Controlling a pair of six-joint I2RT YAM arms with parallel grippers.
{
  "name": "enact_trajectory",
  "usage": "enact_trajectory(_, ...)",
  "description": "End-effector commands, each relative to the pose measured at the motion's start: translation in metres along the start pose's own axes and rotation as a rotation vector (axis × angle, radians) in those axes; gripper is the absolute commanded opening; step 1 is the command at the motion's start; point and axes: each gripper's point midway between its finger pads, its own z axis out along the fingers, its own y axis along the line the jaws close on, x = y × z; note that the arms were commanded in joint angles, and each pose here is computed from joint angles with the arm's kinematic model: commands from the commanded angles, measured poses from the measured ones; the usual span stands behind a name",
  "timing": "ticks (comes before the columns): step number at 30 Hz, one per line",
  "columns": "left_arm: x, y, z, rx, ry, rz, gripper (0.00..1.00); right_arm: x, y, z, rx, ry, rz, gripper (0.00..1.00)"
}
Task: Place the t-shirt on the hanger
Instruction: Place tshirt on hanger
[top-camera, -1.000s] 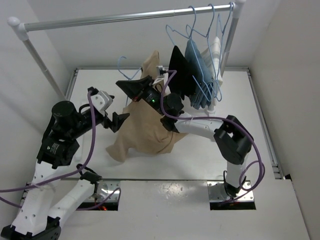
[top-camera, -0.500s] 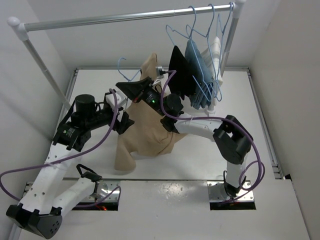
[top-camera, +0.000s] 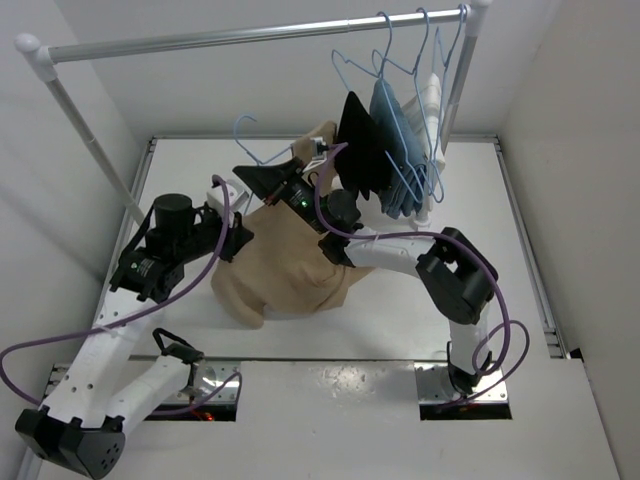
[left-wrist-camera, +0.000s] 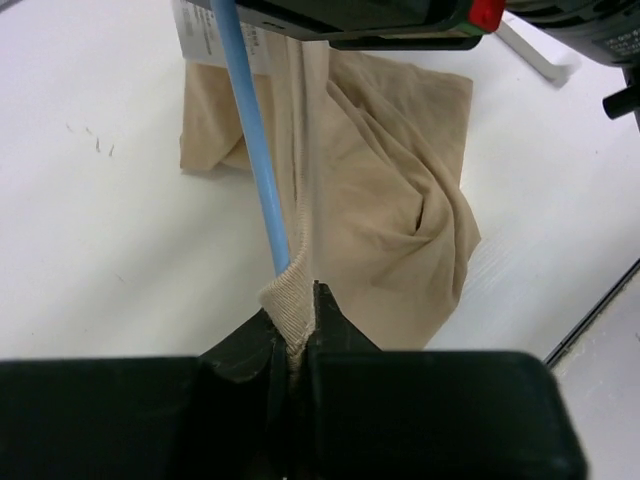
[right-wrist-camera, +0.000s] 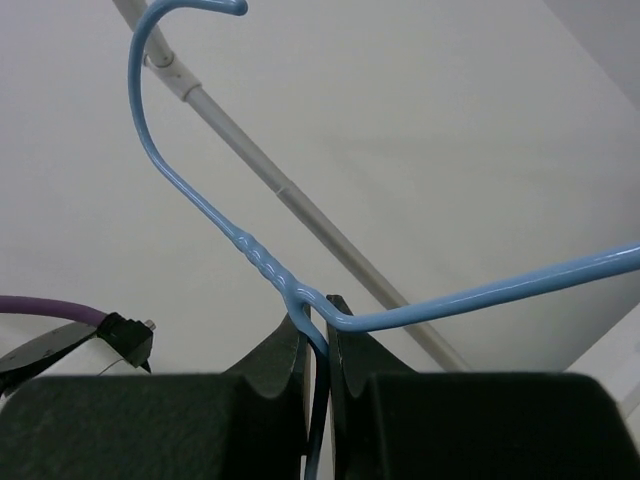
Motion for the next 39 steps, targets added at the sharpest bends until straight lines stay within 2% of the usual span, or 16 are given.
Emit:
enact_trajectory(1, -0.018, -0.009, -0.006, 0.015, -0.078, 0.011, 0.0, -0.012, 0.016, 0.009, -0.019, -0.045, 0.03, 0.0)
enact_trajectory(3, -0.022, -0.005, -0.009, -0.017, -0.096, -0.003, 0.0, 0.003, -0.007, 0.006, 0.088, 0.019, 0.027, 0.0)
enact_trajectory(6, -0.03, 0.01, -0.018, -0.112, -0.129, -0.009, 0.0, 0.014, -0.022, 0.005, 0.148, 0.092, 0.019, 0.24)
enact_trajectory(7, -0.039, 0.017, -0.024, -0.161, -0.155, -0.002, 0.0, 0.015, -0.02, 0.006, 0.14, 0.105, 0.021, 0.42)
enact_trajectory(13, -0.045, 0.033, -0.035, -0.245, -0.163, 0.124, 0.0, 0.033, -0.03, 0.004, 0.111, 0.167, 0.039, 0.65)
enact_trajectory(14, -0.046, 0.035, -0.038, -0.266, -0.168, 0.124, 0.0, 0.034, -0.029, 0.004, 0.107, 0.174, 0.052, 0.73)
enact_trajectory(20, -0.042, 0.046, -0.043, -0.33, -0.163, 0.091, 0.0, 0.041, -0.015, 0.006, 0.049, 0.238, 0.04, 1.0)
enact_trajectory(27, -0.032, 0.058, -0.044, -0.387, -0.147, 0.031, 0.0, 0.014, 0.015, 0.001, 0.072, 0.29, -0.156, 1.0)
enact_trajectory(31, -0.033, 0.054, -0.042, -0.36, -0.148, 0.045, 0.0, -0.002, -0.006, -0.006, 0.238, 0.262, -0.228, 1.0)
enact_trajectory(33, -0.033, 0.052, -0.042, -0.347, -0.15, 0.046, 0.0, -0.018, -0.003, -0.004, 0.248, 0.221, -0.307, 1.0)
enact_trajectory(39, -0.031, 0.062, -0.048, -0.407, -0.134, 0.035, 0.0, -0.034, 0.021, -0.004, 0.219, 0.259, -0.472, 1.0)
